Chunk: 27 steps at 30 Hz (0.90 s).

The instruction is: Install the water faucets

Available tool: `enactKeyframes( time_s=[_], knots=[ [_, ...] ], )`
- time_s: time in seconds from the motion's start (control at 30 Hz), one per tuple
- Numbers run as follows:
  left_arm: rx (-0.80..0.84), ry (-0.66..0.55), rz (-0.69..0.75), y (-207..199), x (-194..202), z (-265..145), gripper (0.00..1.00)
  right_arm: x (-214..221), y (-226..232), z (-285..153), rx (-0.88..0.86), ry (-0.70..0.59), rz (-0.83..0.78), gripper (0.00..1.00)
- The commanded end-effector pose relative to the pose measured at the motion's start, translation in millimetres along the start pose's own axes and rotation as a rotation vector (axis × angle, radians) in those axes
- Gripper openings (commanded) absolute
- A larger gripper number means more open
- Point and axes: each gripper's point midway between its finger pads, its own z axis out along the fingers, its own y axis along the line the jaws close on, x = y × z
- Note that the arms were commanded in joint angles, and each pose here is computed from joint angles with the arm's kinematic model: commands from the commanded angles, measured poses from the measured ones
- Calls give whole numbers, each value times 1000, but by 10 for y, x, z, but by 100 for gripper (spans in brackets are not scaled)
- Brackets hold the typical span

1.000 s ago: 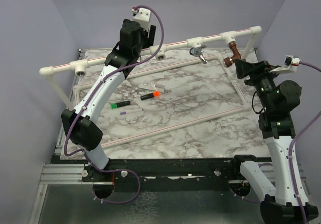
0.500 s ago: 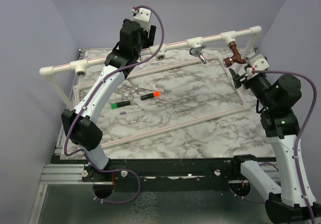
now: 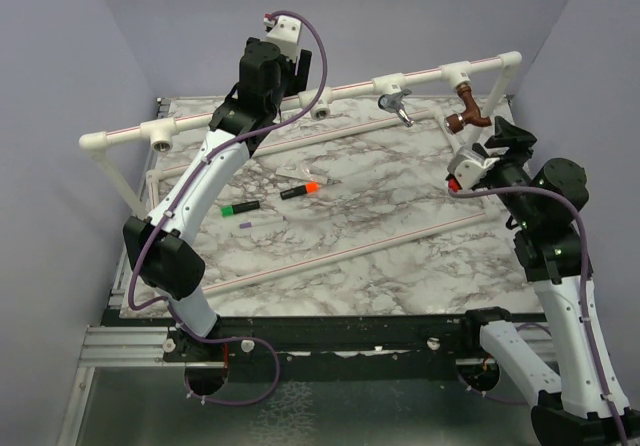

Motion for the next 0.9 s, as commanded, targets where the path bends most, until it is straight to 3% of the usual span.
enactKeyframes(
  time_s=[0.0,0.43,0.67,0.87],
  knots=[
    [101,162,14,-395,593,118,75,180,33,36,-16,80,-237,70],
    [100,183,28,-390,644,104,75,254,-78,343,120,132,-559,70],
    [96,186,33,-377,661,86,75,239,-90,506,128,142,-608,70],
    [93,190,37,-367,675,74,75,240,8,590,114,134,-602,61]
  ],
)
